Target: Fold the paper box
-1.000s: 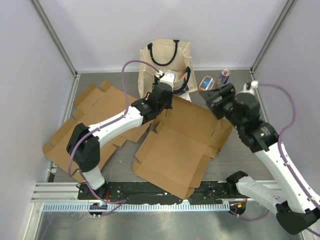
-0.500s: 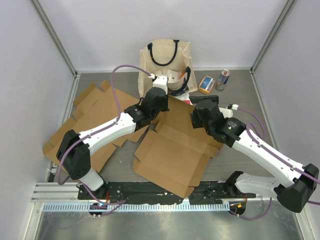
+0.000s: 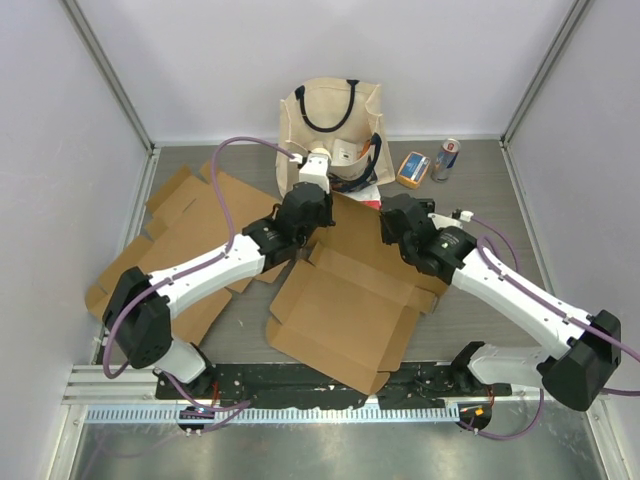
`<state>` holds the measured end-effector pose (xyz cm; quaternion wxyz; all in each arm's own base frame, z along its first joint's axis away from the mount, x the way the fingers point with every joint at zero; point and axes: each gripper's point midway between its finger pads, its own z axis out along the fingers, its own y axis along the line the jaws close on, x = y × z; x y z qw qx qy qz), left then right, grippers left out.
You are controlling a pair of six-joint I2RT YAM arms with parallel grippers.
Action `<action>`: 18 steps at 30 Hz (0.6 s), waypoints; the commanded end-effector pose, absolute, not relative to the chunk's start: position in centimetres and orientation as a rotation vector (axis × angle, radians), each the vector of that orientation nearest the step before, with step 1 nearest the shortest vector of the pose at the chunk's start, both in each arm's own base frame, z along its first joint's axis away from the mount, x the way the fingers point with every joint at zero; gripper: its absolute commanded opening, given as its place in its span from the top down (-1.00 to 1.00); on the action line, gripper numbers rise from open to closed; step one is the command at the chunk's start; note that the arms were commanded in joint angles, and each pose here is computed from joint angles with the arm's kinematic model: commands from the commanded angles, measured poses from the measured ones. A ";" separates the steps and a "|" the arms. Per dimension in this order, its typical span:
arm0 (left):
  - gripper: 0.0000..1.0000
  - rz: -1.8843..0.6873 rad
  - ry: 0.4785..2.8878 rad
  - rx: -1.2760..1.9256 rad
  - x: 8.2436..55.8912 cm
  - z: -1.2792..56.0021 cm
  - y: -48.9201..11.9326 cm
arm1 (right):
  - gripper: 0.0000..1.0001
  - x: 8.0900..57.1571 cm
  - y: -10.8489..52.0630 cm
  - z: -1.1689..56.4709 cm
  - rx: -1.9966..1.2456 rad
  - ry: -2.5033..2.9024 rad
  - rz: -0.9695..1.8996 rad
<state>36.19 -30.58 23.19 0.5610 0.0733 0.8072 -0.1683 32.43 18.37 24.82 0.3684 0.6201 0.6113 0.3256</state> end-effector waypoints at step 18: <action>-0.08 -0.675 1.819 0.148 31.3 27.6 -29.9 | 0.93 34.1 13.2 25.7 1.455 1.458 0.723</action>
